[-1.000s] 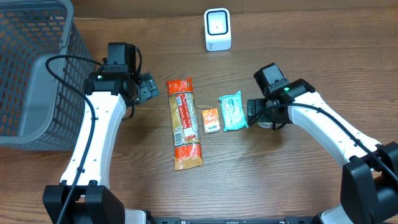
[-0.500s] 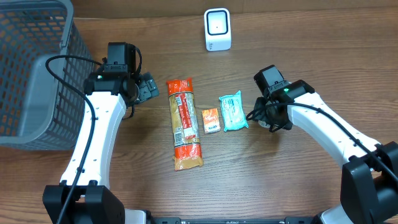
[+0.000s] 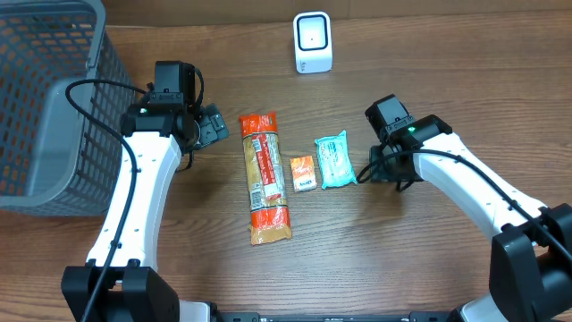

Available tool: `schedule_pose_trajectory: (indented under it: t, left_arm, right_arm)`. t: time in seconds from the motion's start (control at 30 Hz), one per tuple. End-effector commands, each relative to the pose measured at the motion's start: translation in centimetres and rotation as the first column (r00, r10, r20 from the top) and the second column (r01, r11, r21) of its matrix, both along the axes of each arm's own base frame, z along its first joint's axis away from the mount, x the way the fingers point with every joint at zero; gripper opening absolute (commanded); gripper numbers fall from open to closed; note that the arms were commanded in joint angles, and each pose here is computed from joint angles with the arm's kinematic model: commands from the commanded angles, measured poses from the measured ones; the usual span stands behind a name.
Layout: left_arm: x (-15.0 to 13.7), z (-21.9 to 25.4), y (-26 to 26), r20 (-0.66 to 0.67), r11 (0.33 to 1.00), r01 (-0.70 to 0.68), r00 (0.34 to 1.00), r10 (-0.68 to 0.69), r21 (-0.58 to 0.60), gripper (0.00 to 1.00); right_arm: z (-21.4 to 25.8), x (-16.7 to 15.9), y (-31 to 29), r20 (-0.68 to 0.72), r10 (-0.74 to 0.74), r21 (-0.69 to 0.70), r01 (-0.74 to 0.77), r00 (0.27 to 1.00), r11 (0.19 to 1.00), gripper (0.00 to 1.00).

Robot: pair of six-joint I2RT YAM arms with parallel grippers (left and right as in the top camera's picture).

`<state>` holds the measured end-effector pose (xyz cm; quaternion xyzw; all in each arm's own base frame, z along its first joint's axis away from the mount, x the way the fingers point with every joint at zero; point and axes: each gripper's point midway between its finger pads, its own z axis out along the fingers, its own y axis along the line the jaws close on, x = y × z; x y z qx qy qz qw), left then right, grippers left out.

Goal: Scan the item barcode

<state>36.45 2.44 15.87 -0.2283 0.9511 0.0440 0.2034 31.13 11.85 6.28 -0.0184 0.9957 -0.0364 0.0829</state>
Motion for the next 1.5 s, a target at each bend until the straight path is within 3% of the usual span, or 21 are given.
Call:
schedule_pose_trajectory:
  t: [0.0,0.07,0.1,0.2,0.4,0.57,0.77,0.83,1.17,1.47]
  left_arm:
    - [0.1,-0.1,0.2,-0.005,1.000,0.008,1.000,-0.008,0.017,1.00]
    - [0.1,-0.1,0.2,-0.005,1.000,0.008,1.000,-0.008,0.017,1.00]
    - [0.1,-0.1,0.2,-0.005,1.000,0.008,1.000,-0.008,0.017,1.00]
    - [0.1,-0.1,0.2,-0.005,1.000,0.008,1.000,-0.008,0.017,1.00]
    - [0.1,-0.1,0.2,-0.005,1.000,0.008,1.000,-0.008,0.017,1.00]
    - [0.1,-0.1,0.2,-0.005,1.000,0.008,1.000,-0.008,0.017,1.00]
    - [0.1,-0.1,0.2,-0.005,1.000,0.008,1.000,-0.008,0.017,1.00]
    - [0.1,-0.1,0.2,-0.005,1.000,0.008,1.000,-0.008,0.017,1.00]
    - [0.1,-0.1,0.2,-0.005,1.000,0.008,1.000,-0.008,0.017,1.00]
    - [0.1,-0.1,0.2,-0.005,1.000,0.008,1.000,-0.008,0.017,1.00]
  right_arm:
    - [-0.1,-0.3,-0.5,-0.019,0.111,-0.038,-0.112,0.994,0.993,0.74]
    - [-0.1,-0.3,-0.5,-0.020,0.111,-0.037,-0.112,0.994,0.993,0.98]
    - [-0.1,-0.2,-0.4,-0.016,0.111,-0.037,-0.112,0.994,0.993,1.00]
    - [0.0,0.4,-0.2,0.017,0.050,-0.018,-0.050,0.999,0.999,1.00]
    - [0.3,1.8,0.0,0.093,-0.244,0.055,0.240,0.965,0.969,1.00]
    - [0.5,2.1,-0.4,0.120,-0.342,0.065,0.336,0.932,0.939,0.91]
    - [0.5,2.2,-0.4,0.122,-0.344,0.068,0.338,0.931,0.939,0.64]
    - [0.5,2.2,-0.4,0.122,-0.343,0.068,0.337,0.931,0.939,0.61]
    - [0.3,1.2,-0.8,0.067,-0.034,-0.041,0.037,0.997,0.998,0.50]
    - [0.0,-0.2,-1.3,-0.016,0.131,-0.087,-0.132,0.991,0.987,0.54]
